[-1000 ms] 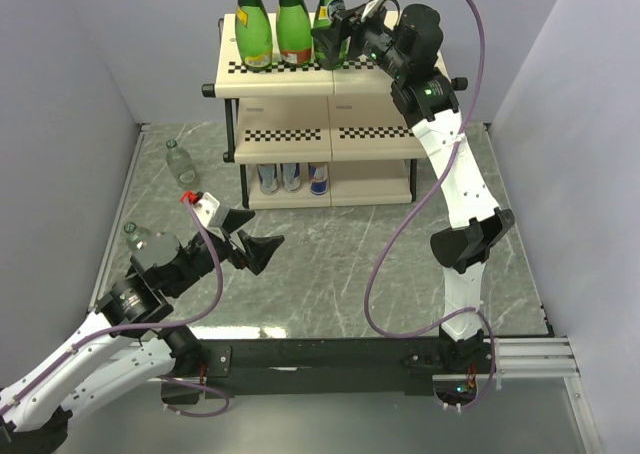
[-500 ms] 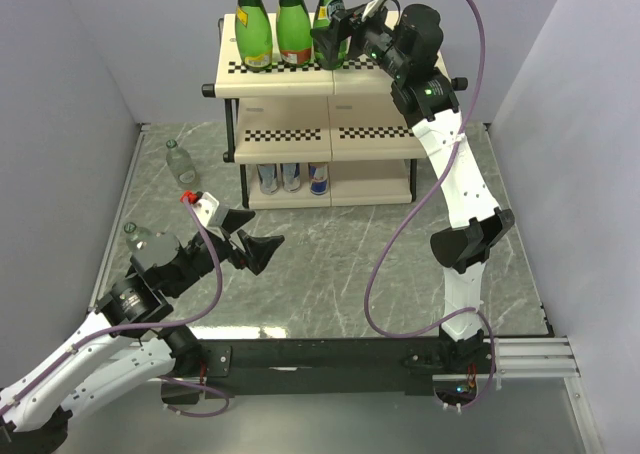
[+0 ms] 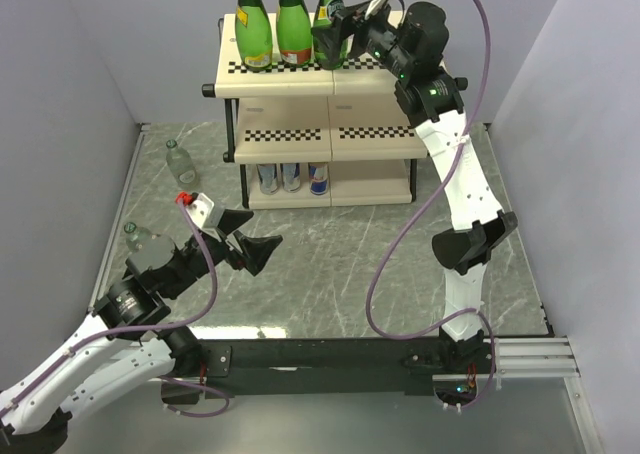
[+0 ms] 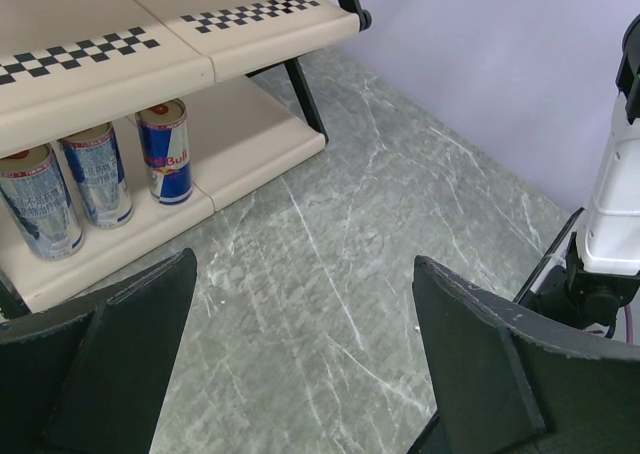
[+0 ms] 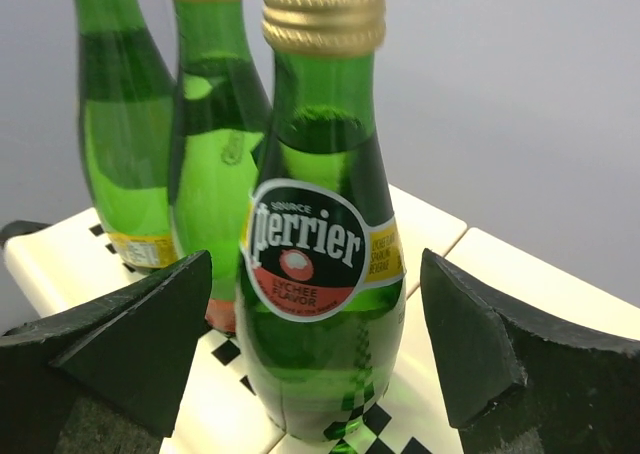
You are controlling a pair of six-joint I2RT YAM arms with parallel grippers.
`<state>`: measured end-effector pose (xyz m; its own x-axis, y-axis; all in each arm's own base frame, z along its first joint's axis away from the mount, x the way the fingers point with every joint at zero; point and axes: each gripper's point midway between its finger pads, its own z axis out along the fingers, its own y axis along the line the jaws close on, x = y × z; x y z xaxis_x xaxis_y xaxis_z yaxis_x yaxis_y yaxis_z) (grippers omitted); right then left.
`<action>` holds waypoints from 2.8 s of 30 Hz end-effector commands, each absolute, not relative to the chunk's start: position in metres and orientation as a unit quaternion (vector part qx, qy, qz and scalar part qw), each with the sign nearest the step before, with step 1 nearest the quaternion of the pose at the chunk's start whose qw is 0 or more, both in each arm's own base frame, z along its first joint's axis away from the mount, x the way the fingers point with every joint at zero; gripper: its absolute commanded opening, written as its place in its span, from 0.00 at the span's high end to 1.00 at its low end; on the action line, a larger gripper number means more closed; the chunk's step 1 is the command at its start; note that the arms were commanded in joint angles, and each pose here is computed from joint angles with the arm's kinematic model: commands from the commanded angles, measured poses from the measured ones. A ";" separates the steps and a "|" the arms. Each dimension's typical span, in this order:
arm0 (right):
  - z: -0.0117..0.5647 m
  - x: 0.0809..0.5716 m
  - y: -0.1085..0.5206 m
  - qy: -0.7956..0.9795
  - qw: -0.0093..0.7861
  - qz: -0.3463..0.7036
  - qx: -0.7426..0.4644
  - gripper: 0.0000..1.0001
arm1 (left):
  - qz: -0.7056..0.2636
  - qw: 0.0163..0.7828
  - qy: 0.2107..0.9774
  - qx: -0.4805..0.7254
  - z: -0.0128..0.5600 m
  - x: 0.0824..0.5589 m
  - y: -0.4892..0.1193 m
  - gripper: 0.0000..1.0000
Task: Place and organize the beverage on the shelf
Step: Adjust the drink on the shelf, then move the drink to the center of the board.
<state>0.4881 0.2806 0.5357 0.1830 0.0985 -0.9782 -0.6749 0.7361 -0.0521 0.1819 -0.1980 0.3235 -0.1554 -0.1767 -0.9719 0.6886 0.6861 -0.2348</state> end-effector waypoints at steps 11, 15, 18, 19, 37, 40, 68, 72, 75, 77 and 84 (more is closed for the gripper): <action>0.618 0.419 0.259 0.507 0.772 0.283 -0.259 0.09 | -0.367 0.632 0.658 0.182 0.338 0.178 -0.198 0.05; 0.631 0.405 0.254 0.495 0.779 0.285 -0.260 0.08 | -0.357 0.630 0.663 0.191 0.341 0.183 -0.202 0.05; 0.639 0.393 0.249 0.490 0.782 0.280 -0.264 0.08 | -0.354 0.630 0.663 0.194 0.347 0.189 -0.207 0.05; 0.639 0.391 0.246 0.491 0.783 0.277 -0.264 0.08 | -0.351 0.626 0.668 0.196 0.345 0.192 -0.211 0.05; 0.547 0.269 0.207 0.544 0.704 0.239 -0.390 0.08 | -0.269 0.622 0.734 0.042 0.313 0.280 -0.145 0.07; 0.495 0.245 0.196 0.568 0.676 0.233 -0.407 0.09 | -0.247 0.612 0.751 -0.001 0.286 0.292 -0.117 0.07; 0.286 0.201 0.210 0.616 0.537 0.321 -0.478 0.14 | 0.031 0.611 0.779 -0.135 0.231 0.461 0.090 0.25; 0.281 0.202 0.211 0.621 0.531 0.321 -0.480 0.15 | 0.029 0.603 0.789 -0.113 0.216 0.486 0.091 0.28; 0.278 0.205 0.211 0.625 0.526 0.319 -0.481 0.15 | 0.022 0.606 0.789 -0.099 0.212 0.500 0.090 0.29; 0.275 0.206 0.211 0.628 0.522 0.318 -0.481 0.15 | 0.025 0.609 0.787 -0.092 0.214 0.507 0.091 0.30; 0.265 0.210 0.214 0.638 0.506 0.316 -0.488 0.15 | 0.021 0.599 0.799 -0.053 0.200 0.529 0.088 0.37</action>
<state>0.2089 0.2108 0.2637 -0.0380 -0.2951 -0.9547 -0.9375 0.3412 -0.0681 0.5097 0.0901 0.1724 -0.3476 -0.1249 -0.9293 -0.1744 0.9824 -0.0668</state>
